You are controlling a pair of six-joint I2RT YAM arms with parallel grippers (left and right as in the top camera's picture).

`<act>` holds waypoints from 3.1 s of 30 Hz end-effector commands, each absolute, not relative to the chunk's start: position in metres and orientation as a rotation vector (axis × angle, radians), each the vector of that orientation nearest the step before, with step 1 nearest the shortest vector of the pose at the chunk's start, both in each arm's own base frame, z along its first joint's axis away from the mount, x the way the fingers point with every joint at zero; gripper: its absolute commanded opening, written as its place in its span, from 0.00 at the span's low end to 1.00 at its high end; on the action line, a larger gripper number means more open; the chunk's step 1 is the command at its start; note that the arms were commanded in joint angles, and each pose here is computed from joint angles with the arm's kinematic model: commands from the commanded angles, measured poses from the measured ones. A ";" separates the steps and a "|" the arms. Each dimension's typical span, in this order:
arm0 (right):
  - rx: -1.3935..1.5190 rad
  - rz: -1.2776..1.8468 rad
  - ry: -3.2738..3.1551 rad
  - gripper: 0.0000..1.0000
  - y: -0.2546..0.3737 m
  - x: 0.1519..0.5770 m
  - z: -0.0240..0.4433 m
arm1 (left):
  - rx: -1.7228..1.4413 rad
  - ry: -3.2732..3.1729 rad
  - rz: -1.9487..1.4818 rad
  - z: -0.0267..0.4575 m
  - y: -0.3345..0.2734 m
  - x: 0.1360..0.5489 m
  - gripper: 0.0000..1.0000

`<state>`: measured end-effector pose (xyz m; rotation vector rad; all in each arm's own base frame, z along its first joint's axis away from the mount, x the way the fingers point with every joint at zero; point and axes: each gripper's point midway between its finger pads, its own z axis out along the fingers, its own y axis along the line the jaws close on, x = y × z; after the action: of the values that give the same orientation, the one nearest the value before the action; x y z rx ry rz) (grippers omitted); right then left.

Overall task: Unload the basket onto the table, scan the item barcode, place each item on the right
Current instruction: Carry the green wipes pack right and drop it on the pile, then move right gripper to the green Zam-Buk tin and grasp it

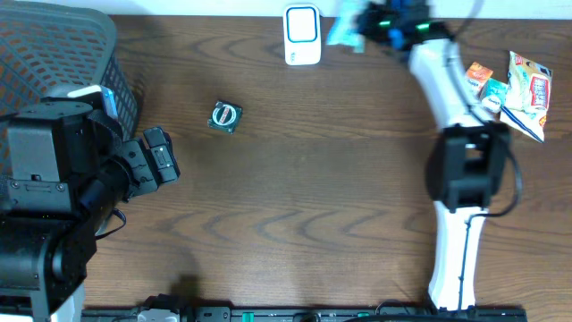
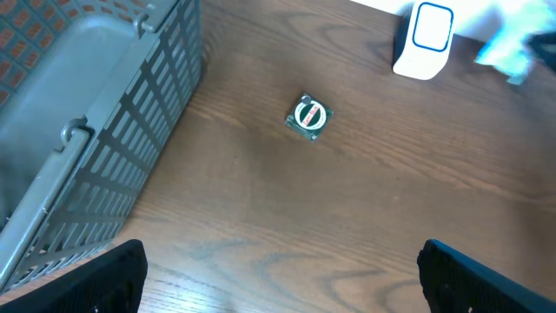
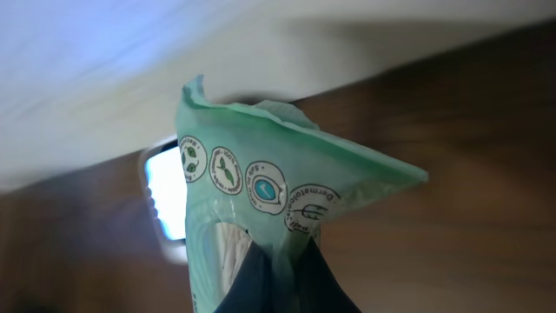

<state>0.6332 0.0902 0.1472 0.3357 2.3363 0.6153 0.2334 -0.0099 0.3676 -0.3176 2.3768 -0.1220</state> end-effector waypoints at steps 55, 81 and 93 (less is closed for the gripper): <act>-1.163 0.253 2.121 0.99 0.435 0.482 0.080 | -0.320 2.370 -0.115 0.370 -0.008 0.232 0.98; -1.247 0.454 2.386 0.55 0.424 0.432 0.022 | -0.320 2.370 -0.115 0.370 -0.008 0.232 0.98; -0.831 0.670 2.656 0.52 0.388 0.403 0.120 | -0.320 2.370 -0.115 0.370 -0.008 0.232 0.98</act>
<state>0.4118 0.3979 0.0686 -1.0374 2.5866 0.4877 0.2334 -0.0099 0.3676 -0.3176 2.3768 -0.1220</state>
